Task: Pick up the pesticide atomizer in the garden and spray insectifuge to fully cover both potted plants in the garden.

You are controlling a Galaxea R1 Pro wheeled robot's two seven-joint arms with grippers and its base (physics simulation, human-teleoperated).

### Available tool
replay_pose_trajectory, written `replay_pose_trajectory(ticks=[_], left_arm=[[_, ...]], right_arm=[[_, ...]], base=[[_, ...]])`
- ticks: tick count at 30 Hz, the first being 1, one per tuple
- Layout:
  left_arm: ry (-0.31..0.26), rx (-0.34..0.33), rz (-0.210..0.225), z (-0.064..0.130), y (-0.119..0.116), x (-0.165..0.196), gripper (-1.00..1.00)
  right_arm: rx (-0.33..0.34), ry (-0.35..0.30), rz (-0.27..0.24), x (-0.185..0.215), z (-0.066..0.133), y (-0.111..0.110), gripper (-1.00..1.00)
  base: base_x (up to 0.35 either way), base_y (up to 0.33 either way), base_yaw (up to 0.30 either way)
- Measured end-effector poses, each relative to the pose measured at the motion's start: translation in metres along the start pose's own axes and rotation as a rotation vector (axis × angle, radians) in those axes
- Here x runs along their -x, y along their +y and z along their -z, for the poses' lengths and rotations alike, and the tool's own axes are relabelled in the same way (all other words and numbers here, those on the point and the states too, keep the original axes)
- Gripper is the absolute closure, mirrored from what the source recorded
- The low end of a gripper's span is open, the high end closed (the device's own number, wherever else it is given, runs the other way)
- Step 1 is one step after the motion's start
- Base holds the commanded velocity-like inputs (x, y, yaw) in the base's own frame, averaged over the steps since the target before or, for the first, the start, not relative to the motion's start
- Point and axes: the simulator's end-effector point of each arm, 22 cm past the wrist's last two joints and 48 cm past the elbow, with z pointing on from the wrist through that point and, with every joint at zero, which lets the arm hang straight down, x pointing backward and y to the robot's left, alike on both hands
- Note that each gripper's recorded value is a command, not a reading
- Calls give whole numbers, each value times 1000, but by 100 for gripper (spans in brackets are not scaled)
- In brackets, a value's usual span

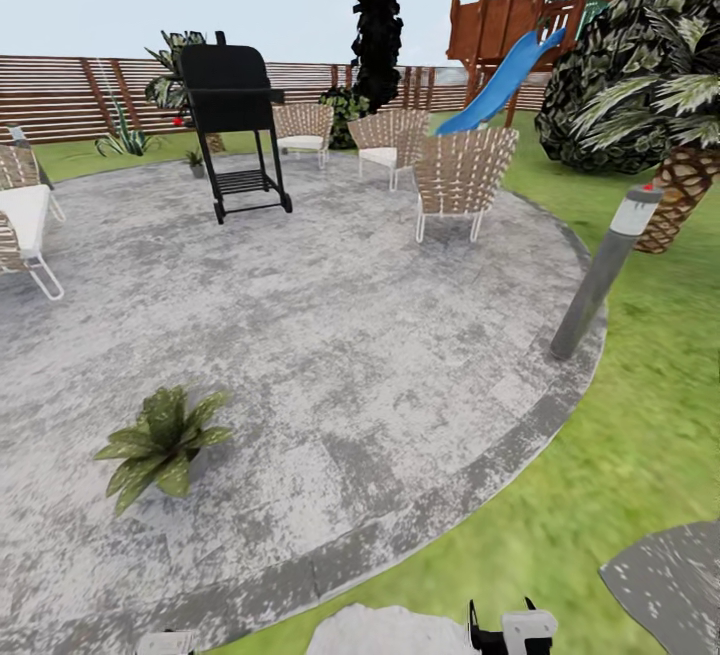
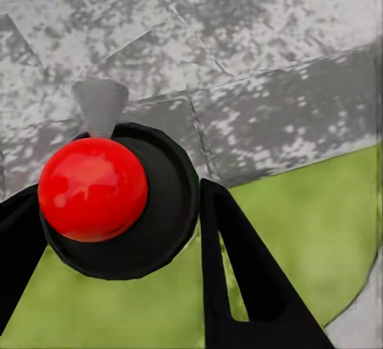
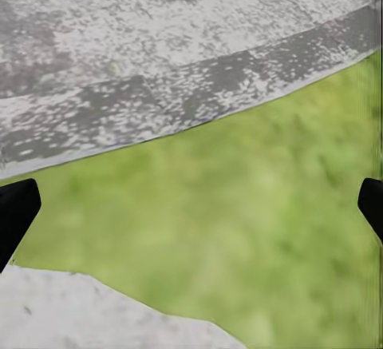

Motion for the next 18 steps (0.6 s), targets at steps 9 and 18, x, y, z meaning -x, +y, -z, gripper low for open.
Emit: replay_pose_trajectory(ticks=[9,18], left_arm=[[0,-1,-1,0,0,0,100],[0,1,-1,0,1,0,100]], right_arm=[[2,2,-2,-1,1,2,-100],[2,2,-2,0,1,2,-100]], base=[[179,-285,0],[209,-267,34]])
